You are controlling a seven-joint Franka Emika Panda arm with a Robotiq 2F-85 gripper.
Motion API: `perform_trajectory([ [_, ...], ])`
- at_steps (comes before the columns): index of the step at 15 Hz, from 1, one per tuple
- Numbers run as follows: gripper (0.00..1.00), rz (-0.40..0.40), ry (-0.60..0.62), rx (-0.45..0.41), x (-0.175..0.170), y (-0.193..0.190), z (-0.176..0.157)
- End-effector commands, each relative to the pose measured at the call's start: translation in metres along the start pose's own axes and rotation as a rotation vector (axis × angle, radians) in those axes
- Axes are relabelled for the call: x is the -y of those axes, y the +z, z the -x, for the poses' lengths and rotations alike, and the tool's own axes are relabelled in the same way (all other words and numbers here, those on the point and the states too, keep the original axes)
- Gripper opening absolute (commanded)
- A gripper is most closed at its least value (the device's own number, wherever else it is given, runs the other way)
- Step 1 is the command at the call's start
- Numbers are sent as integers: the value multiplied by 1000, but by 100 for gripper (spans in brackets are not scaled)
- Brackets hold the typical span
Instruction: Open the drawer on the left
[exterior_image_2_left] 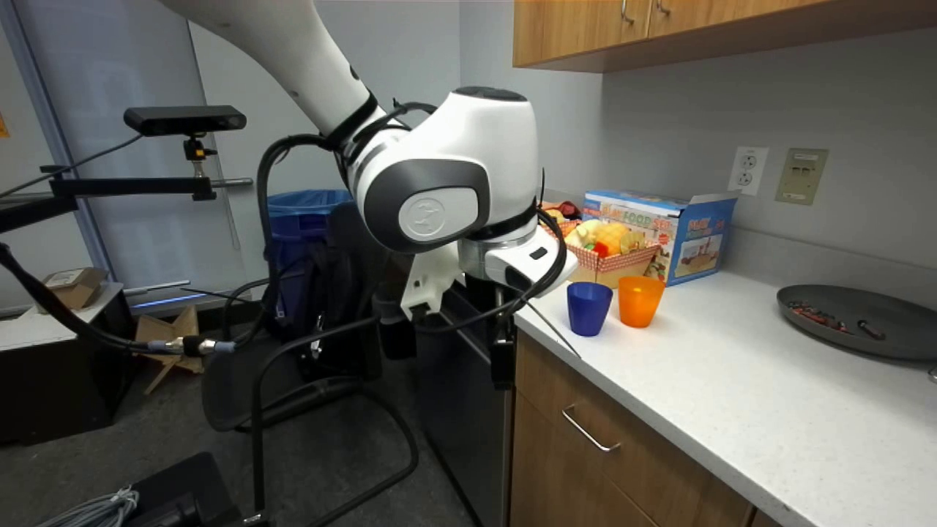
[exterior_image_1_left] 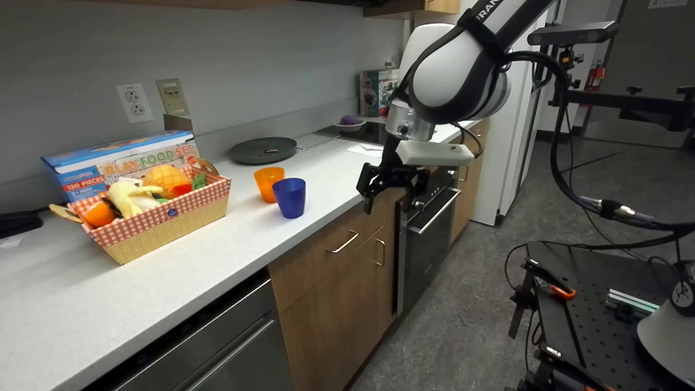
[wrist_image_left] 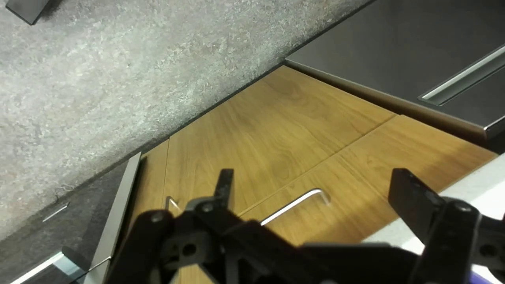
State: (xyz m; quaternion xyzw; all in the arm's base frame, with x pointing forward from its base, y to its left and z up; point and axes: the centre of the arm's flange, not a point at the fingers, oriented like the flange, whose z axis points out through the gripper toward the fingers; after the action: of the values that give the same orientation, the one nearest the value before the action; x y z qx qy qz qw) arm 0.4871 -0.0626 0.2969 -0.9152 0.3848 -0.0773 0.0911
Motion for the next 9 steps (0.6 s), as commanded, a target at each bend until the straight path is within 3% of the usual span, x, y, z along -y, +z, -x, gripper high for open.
perform_trajectory([
  [1, 100, -2, 21, -1, -4, 3, -3],
  [9, 100, -12, 61, 0, -8, 12, -10],
])
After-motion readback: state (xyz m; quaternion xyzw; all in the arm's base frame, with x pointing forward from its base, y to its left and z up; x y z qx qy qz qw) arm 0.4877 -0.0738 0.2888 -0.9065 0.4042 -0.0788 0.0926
